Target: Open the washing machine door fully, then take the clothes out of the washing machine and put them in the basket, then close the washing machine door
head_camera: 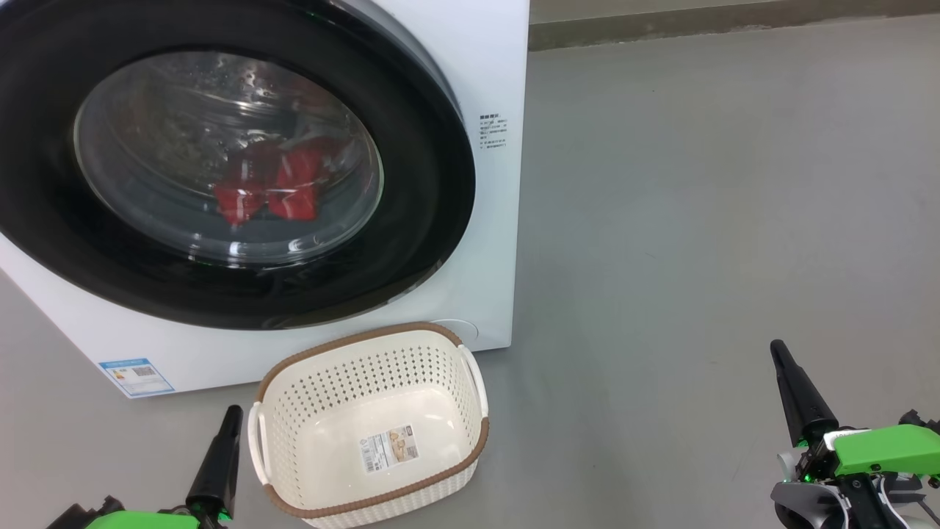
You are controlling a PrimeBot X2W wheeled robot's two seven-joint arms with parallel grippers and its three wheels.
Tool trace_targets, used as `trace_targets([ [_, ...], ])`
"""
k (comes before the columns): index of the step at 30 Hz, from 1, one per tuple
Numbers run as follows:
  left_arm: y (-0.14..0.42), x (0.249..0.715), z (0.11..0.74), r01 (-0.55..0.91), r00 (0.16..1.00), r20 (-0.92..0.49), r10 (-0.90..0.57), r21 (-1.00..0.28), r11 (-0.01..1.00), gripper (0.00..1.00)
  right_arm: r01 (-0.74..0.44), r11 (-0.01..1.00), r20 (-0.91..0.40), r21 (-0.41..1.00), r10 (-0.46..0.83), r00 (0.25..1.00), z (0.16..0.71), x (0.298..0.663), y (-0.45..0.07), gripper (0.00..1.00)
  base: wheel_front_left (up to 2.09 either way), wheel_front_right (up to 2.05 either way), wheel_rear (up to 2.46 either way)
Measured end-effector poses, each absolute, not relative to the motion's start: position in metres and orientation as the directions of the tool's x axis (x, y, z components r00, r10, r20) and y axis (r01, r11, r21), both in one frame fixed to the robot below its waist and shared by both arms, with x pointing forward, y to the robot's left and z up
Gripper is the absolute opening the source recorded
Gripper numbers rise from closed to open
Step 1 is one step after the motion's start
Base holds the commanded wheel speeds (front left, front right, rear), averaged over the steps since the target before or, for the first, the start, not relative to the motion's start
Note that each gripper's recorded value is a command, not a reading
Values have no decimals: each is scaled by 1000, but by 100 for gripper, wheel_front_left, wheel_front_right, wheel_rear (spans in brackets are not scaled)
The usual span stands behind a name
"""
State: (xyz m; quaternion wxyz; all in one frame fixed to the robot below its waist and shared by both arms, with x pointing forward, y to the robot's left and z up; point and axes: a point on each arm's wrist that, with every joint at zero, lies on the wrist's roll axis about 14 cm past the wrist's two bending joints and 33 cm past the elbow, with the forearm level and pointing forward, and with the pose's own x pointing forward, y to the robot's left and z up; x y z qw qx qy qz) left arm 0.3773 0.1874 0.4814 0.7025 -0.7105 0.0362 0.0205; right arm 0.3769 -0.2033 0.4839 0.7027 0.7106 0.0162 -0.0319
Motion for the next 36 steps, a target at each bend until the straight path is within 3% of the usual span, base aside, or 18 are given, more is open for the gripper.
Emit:
trace_targets([
  [19, 187, 377, 481, -80, 997, -80, -23, -997, -10, 0, 68, -12, -68, 998, -22, 997, 484, 377, -203, 0, 0, 0, 0],
  [20, 187, 377, 481, -80, 997, -80, -23, -997, -10, 100, 68, -12, -68, 998, -22, 997, 484, 377, -203, 100, 0, 0, 0],
  [27, 180, 359, 446, -189, 982, -188, -28, -981, -35, 100, 191, -41, -191, 981, -15, 981, 443, 356, -195, 100, 0, 0, 0],
  [36, 178, 359, 449, -181, 983, -181, -23, -983, 9, 100, 174, -12, -174, 985, -17, 985, 449, 356, -193, 100, 0, 0, 0],
])
